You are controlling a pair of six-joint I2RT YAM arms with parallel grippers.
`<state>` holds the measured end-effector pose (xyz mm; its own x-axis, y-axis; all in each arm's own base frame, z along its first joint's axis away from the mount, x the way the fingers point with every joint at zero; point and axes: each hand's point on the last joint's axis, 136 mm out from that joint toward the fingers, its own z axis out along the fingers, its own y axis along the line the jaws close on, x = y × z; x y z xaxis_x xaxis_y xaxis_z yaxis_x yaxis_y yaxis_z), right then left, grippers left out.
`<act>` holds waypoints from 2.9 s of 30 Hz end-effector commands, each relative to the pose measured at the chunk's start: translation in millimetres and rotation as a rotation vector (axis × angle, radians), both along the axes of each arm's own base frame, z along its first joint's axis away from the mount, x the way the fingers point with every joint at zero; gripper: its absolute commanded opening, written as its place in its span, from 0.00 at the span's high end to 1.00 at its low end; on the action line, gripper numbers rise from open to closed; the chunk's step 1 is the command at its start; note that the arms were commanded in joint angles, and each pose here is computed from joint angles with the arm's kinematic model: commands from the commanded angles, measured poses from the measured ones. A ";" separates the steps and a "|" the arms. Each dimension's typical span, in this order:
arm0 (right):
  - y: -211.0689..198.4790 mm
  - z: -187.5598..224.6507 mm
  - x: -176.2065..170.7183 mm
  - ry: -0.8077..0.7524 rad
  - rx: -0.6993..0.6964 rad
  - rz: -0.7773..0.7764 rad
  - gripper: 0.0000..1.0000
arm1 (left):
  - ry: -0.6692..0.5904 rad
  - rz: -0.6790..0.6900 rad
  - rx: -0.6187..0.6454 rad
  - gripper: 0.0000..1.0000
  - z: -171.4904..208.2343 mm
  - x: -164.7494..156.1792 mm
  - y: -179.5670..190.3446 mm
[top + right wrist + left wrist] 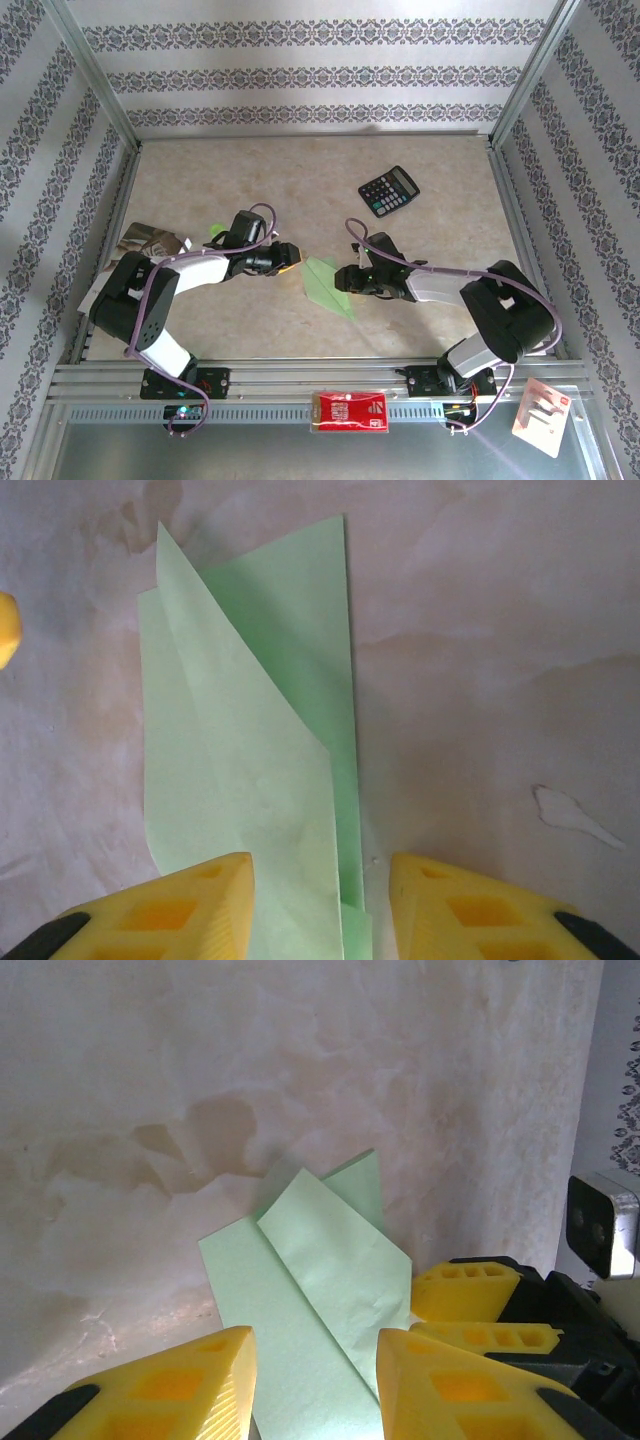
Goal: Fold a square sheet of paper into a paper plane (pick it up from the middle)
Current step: Turn over the paper at the center of the table.
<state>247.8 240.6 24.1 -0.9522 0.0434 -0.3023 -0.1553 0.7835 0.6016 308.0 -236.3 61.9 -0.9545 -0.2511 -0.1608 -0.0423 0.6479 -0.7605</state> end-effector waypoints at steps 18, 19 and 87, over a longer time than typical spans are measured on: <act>17.0 4.1 1.1 -0.011 0.100 0.041 0.76 | 0.019 -0.018 -0.023 0.65 -6.8 -1.2 -7.8; 17.3 2.4 1.0 -0.007 0.099 0.041 0.77 | 0.016 -0.020 -0.023 0.65 -6.3 -1.2 -8.1; -13.9 43.9 -1.4 -0.113 -0.234 -0.024 0.83 | 0.030 -0.052 -0.040 0.81 27.0 -43.1 -57.8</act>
<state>251.9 206.0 74.6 -0.8962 -0.0122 -0.4435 -0.1386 0.9573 0.2539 252.8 -272.3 84.0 -0.9698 -0.2095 -0.1246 -0.0446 0.6550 -0.7543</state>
